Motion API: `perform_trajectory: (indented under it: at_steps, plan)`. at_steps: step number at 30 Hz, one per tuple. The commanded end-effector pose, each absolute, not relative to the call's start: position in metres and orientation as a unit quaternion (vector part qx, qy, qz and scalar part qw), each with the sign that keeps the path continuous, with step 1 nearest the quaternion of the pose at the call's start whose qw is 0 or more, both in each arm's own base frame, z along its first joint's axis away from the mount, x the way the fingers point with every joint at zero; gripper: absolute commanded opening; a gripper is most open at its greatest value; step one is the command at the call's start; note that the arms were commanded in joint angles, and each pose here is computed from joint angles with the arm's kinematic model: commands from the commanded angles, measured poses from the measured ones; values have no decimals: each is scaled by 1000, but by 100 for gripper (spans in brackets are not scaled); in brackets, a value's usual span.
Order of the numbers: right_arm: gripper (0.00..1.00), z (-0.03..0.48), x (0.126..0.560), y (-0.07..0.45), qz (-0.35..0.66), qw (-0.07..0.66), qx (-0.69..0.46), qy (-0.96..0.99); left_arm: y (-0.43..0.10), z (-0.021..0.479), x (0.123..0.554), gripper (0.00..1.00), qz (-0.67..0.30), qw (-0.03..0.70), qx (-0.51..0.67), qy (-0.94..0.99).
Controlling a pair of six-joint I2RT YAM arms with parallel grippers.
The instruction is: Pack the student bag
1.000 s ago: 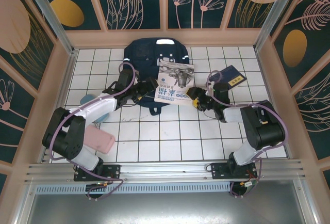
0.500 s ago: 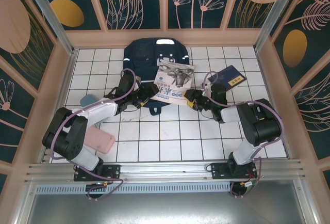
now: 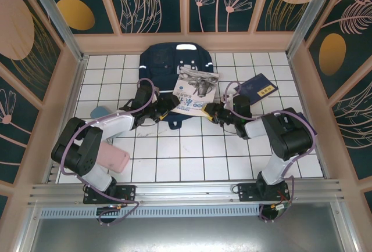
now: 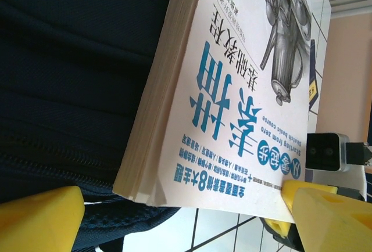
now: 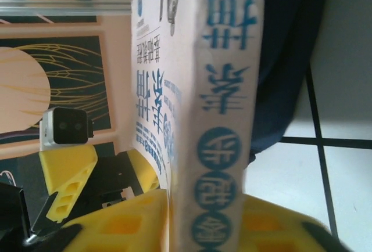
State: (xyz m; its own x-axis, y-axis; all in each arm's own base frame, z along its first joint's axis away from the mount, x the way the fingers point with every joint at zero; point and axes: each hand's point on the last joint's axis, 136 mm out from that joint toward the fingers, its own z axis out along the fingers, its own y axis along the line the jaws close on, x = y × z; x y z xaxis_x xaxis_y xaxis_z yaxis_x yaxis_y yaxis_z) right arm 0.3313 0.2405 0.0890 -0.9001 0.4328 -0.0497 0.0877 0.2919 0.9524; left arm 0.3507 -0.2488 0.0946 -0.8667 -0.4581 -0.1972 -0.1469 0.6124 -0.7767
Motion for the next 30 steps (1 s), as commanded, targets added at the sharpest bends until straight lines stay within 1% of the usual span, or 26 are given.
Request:
perform_trajectory:
  at_steps: [1,5,12,16,20,23,27,30]
  plan:
    - [17,141,341,241,617,191,132,752,-255,99,351,94,-417,188,-166,874]
    - [11,169,339,239,647,171,124,732,-267,115,352,94,-458,182,-158,856]
    - [8,202,329,237,692,146,120,697,-282,136,350,94,-521,167,-154,823]
    - [7,215,325,236,712,140,115,678,-286,139,351,92,-533,158,-157,816]
    - [7,222,325,234,720,139,113,671,-280,129,352,90,-511,155,-176,827]
    - [7,220,323,234,720,136,112,671,-286,135,353,85,-535,150,-173,813]
    - [7,210,321,228,713,131,122,678,-291,148,359,73,-559,159,-170,796]
    - [6,195,322,218,695,131,131,695,-293,152,364,69,-565,167,-168,791]
